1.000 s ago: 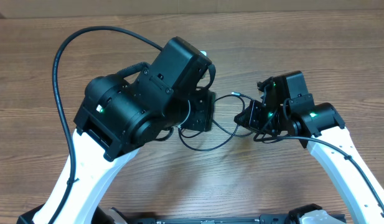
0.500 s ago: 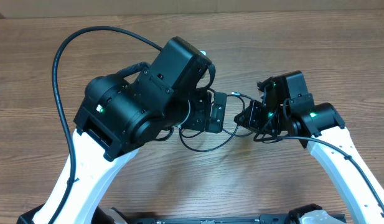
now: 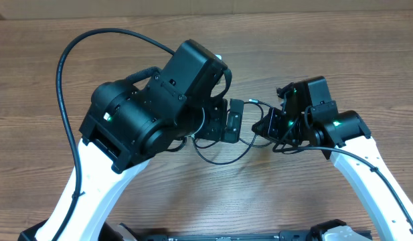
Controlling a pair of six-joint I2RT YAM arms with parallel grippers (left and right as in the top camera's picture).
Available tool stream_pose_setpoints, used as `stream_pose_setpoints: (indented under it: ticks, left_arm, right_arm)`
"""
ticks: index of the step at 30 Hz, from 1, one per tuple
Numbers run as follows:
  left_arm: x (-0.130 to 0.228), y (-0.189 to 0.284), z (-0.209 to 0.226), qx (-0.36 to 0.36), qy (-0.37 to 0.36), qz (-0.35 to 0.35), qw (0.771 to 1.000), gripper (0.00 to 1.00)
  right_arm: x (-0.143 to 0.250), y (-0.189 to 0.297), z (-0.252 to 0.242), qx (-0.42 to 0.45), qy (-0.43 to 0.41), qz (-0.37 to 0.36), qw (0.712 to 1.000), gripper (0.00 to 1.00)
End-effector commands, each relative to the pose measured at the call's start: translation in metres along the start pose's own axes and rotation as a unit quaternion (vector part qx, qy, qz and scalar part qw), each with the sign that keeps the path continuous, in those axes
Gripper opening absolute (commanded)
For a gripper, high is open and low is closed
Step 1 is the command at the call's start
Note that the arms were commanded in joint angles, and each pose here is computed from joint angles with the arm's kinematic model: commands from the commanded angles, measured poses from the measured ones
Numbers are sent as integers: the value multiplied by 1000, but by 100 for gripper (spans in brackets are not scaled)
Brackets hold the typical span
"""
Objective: Untangle cables
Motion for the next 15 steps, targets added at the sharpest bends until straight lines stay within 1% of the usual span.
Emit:
stream_pose_setpoints:
  ticks: [1, 9, 15]
  left_arm:
    - [1, 3, 1, 1, 0, -2, 1000, 99]
    - [1, 3, 1, 1, 0, -2, 1000, 100]
    - [1, 3, 1, 1, 0, -2, 1000, 100]
  right_arm:
    - [-5, 6, 10, -9, 8, -14, 1000, 4]
    - [-6, 7, 12, -14, 11, -15, 1000, 4]
    - [-11, 19, 27, -61, 20, -22, 998, 4]
Point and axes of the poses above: each gripper's point midway between its finger pads, its own y axis back along the fingers, its own z axis along the line the jaws close on, x = y × z, the point moved 2 cm from there along y, back along the fingers, and after that the axes turned 13 degrees about -y, right-handed, at the moved point
